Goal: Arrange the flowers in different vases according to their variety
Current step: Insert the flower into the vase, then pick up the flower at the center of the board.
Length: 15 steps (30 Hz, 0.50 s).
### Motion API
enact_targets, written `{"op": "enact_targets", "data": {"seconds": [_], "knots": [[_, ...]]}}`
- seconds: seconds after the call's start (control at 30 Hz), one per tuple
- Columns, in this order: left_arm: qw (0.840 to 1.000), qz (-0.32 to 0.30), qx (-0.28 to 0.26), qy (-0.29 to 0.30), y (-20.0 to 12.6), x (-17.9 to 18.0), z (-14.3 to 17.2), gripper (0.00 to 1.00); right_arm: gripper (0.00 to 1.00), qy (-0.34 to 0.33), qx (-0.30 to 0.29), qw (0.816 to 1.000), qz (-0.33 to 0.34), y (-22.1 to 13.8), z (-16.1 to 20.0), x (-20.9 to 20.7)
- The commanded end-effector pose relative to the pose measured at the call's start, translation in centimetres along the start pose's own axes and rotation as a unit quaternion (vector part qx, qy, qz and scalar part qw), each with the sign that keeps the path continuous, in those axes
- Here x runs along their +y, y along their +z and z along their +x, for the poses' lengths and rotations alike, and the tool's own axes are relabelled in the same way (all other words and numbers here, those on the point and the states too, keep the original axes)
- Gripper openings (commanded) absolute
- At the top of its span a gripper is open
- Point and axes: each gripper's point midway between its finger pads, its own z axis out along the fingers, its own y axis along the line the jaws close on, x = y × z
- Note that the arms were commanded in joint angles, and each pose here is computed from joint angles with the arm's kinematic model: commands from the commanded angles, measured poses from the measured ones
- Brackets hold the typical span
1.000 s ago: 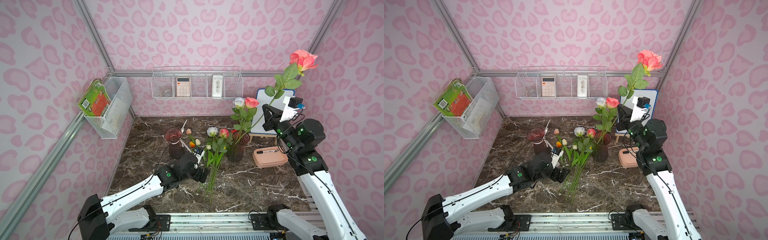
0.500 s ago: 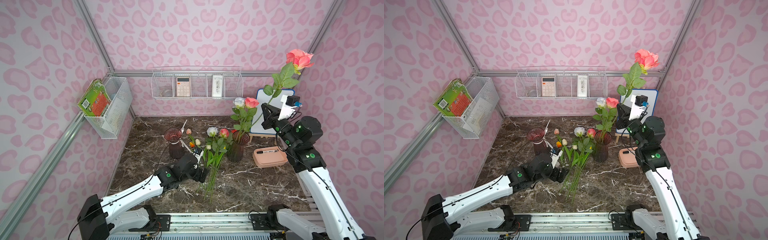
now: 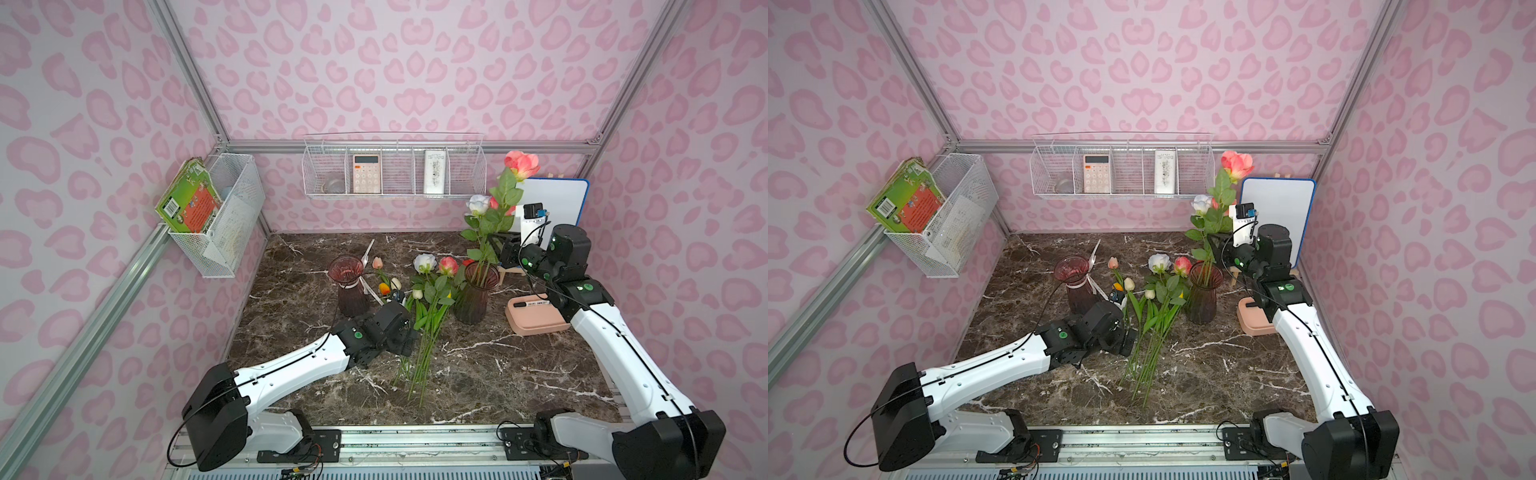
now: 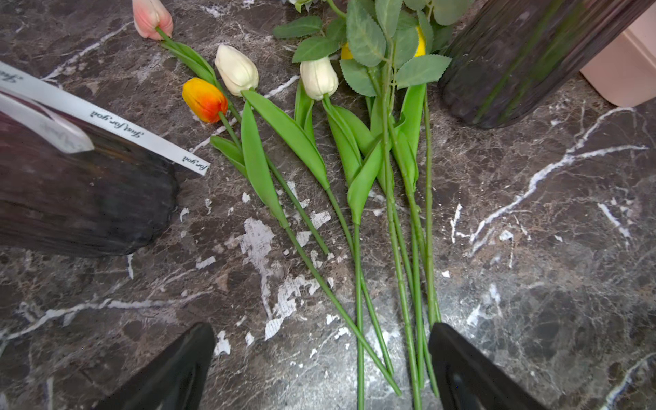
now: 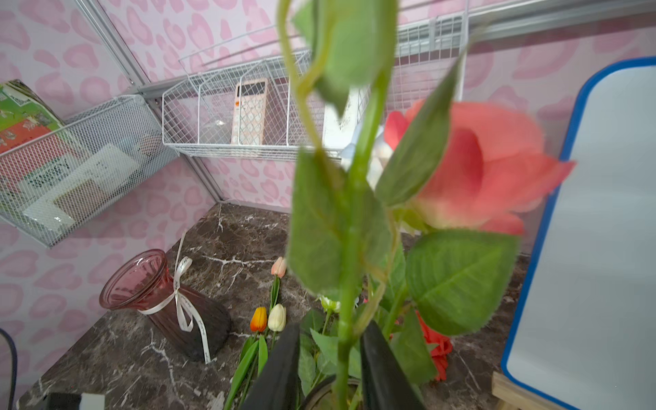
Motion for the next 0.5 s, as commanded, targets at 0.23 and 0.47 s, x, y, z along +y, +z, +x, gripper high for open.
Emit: {"op": "enact_targets", "data": {"seconds": [0.23,0.47], "knots": [[0.997,0.034,0.06,-0.036,1.6,-0.1,1.1,0.94,0.67,0.015,0.046,0.998,0.039,-3.3,1.4,0.0],[0.99,0.072,0.118,-0.023,2.9,-2.3,2.0,0.73,0.81,0.026,0.049,0.998,0.036,-6.1,3.3,1.0]]}}
